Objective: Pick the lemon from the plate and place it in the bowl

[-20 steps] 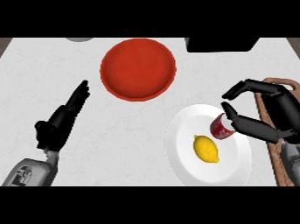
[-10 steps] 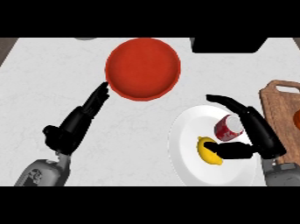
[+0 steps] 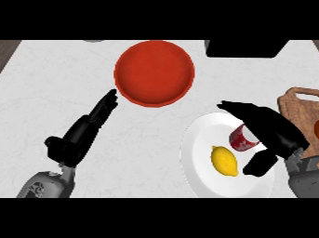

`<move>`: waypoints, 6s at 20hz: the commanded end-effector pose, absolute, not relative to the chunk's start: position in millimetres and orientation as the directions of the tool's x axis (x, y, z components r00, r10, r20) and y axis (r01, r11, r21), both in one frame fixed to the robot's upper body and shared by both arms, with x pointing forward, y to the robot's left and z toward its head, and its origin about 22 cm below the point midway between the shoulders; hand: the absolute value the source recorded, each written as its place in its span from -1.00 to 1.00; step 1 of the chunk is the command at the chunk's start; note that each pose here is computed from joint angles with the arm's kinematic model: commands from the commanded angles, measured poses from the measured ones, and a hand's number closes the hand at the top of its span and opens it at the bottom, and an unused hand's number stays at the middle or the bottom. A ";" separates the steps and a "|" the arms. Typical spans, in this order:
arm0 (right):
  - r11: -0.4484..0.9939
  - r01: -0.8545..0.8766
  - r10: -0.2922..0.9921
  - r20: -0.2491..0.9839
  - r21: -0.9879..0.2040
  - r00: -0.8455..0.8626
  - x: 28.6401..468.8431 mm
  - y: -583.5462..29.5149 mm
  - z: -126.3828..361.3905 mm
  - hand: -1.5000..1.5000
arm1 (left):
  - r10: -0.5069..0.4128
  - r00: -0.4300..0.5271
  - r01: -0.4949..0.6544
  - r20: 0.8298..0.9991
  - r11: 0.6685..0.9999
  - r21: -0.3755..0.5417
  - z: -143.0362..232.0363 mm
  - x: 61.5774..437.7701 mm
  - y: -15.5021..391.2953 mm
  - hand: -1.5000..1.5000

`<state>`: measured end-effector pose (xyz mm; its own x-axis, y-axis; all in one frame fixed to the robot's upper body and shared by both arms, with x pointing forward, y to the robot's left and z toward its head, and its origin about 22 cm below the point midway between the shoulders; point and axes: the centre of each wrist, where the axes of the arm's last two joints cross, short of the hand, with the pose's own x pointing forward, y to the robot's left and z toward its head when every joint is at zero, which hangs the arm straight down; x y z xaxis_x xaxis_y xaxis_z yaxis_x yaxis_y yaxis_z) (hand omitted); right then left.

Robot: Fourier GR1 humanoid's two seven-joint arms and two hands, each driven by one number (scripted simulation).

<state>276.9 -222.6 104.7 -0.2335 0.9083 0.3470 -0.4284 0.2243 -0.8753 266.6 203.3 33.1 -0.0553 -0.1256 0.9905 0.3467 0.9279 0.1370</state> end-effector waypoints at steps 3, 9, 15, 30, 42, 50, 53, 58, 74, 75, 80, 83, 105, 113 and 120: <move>-0.017 -0.645 0.966 0.155 -0.764 -0.209 282.9 -186.5 131.4 -1.00 | -0.131 -0.070 0.344 0.989 0.927 0.147 28.1 264.3 204.2 0.00; -0.036 -0.740 0.977 0.131 -0.672 -0.166 282.5 -167.3 148.1 -1.00 | -0.133 -0.062 0.331 0.989 0.932 0.146 32.0 252.3 205.8 0.00; -0.045 -0.731 0.985 0.090 -0.681 -0.145 282.9 -129.9 151.3 -1.00 | -0.126 -0.038 0.334 0.991 0.933 0.132 32.2 273.7 202.2 0.00; -0.039 -0.611 0.980 0.090 -0.791 -0.178 218.9 -129.9 132.8 -1.00 | -0.125 -0.044 0.331 0.991 0.934 0.133 32.6 276.7 196.6 0.00; -0.087 -0.570 0.993 -0.025 -0.817 -0.116 260.4 -153.2 93.7 -1.00 | -0.125 -0.046 0.339 0.991 0.931 0.134 29.8 250.2 210.4 0.00; -0.084 -0.601 0.992 -0.011 -0.795 -0.124 265.3 -162.8 67.0 -1.00 | -0.119 -0.064 0.321 0.991 0.938 0.133 36.1 266.0 207.3 0.00; -0.059 -0.589 0.992 0.018 -0.806 -0.125 271.7 -163.1 47.1 -1.00 | -0.121 -0.061 0.340 0.991 0.931 0.135 31.3 264.0 193.2 0.00; -0.053 -0.567 0.976 0.077 -0.822 -0.203 254.1 -156.6 30.3 1.00 | -0.117 -0.063 0.336 0.991 0.933 0.131 43.3 266.8 206.5 0.00; 0.038 -0.423 0.977 0.123 -0.905 -0.175 284.1 -41.8 59.2 1.00 | -0.110 -0.103 0.429 0.989 0.892 0.144 47.4 271.4 183.0 0.00; 0.049 -0.400 0.978 0.126 -0.915 -0.167 285.7 -35.9 67.1 1.00 | -0.098 -0.095 0.441 0.991 0.888 0.130 37.1 269.3 168.4 0.00; 0.015 -0.207 0.999 0.025 -0.978 -0.043 305.6 -5.9 89.0 1.00 | -0.101 -0.098 0.454 0.990 0.880 0.135 42.6 276.1 168.8 0.00; 0.047 -0.084 0.999 0.045 -0.995 0.020 314.0 10.8 118.7 1.00 | -0.112 -0.100 0.467 0.989 0.872 0.146 43.4 277.2 175.9 0.00; 0.217 0.394 0.946 0.292 -0.893 0.142 377.1 40.1 174.3 1.00 | -0.129 -0.088 0.390 0.988 0.908 0.153 36.6 272.1 176.5 0.00; 0.144 0.320 0.947 0.225 -0.936 0.231 413.4 4.1 139.1 1.00 | -0.131 -0.087 0.387 0.988 0.909 0.154 29.5 273.6 183.1 0.00; 0.439 0.057 0.850 0.435 -0.896 0.296 428.4 -25.3 126.0 -1.00 | -0.117 -0.105 0.402 0.988 0.903 0.150 43.4 275.8 177.7 0.00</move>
<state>421.6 -14.0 130.1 0.2742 0.8984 0.3430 0.1371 0.3165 -0.9386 273.5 183.7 39.7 -0.0973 -0.1203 0.9880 0.3957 0.9062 0.1493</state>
